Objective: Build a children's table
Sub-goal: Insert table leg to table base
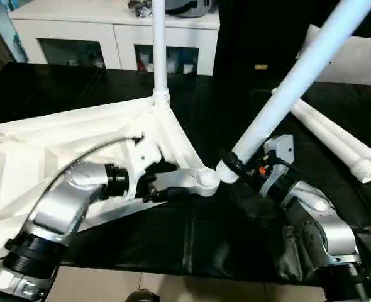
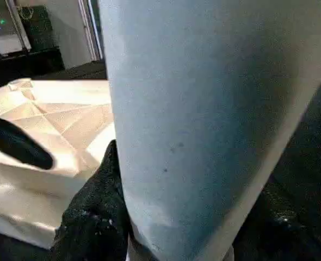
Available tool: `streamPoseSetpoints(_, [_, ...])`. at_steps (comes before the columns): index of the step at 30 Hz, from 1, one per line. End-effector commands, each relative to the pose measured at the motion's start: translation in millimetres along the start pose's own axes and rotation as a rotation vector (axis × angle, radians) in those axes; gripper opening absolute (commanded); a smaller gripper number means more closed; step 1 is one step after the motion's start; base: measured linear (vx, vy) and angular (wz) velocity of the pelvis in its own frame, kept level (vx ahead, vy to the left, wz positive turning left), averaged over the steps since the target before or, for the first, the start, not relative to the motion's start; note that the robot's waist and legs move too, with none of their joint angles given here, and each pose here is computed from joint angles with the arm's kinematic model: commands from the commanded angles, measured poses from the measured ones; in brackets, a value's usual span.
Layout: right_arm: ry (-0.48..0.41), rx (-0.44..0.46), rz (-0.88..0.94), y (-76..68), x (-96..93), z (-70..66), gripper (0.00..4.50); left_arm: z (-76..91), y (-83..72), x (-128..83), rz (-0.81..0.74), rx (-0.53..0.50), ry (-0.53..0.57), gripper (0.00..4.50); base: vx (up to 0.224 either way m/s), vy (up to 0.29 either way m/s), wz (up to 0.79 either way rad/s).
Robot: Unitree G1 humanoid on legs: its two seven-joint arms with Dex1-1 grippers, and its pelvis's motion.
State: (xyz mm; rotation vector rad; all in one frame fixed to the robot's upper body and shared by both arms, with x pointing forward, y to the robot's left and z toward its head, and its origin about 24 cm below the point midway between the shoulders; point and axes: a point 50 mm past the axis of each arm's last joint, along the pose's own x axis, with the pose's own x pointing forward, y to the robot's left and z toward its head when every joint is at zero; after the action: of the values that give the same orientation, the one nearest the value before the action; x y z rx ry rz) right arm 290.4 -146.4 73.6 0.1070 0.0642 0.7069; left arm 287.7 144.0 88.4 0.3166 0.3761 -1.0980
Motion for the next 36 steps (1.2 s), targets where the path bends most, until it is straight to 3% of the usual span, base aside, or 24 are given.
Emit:
streamPoseSetpoints(1, [0.006,-0.011,0.035,2.6,3.0,4.6,1.91,-2.0,1.9,3.2,0.036,0.012,0.013,3.67,0.0,0.0,0.0])
streamPoseSetpoints(2, [0.02,-0.016,0.052,5.1,4.0,4.8,1.91,-7.5,3.6,6.4,0.067,0.005,0.036,3.39,0.0,0.0,0.0])
streamPoseSetpoints(11, [0.063,-0.003,0.052,3.8,9.6,7.8,1.91,-17.7,0.5,19.0,0.053,-0.024,0.048,3.35,0.0,0.0,0.0])
streamPoseSetpoints(27, [0.092,-0.053,0.174,11.2,26.9,16.4,1.91,-25.3,2.2,22.3,0.051,-0.037,0.074,2.12,0.0,0.0,0.0])
streamPoseSetpoints(36, [0.112,-0.04,0.221,14.3,37.7,9.6,1.91,-29.1,0.2,21.4,0.009,-0.002,0.105,1.48,0.0,0.0,0.0])
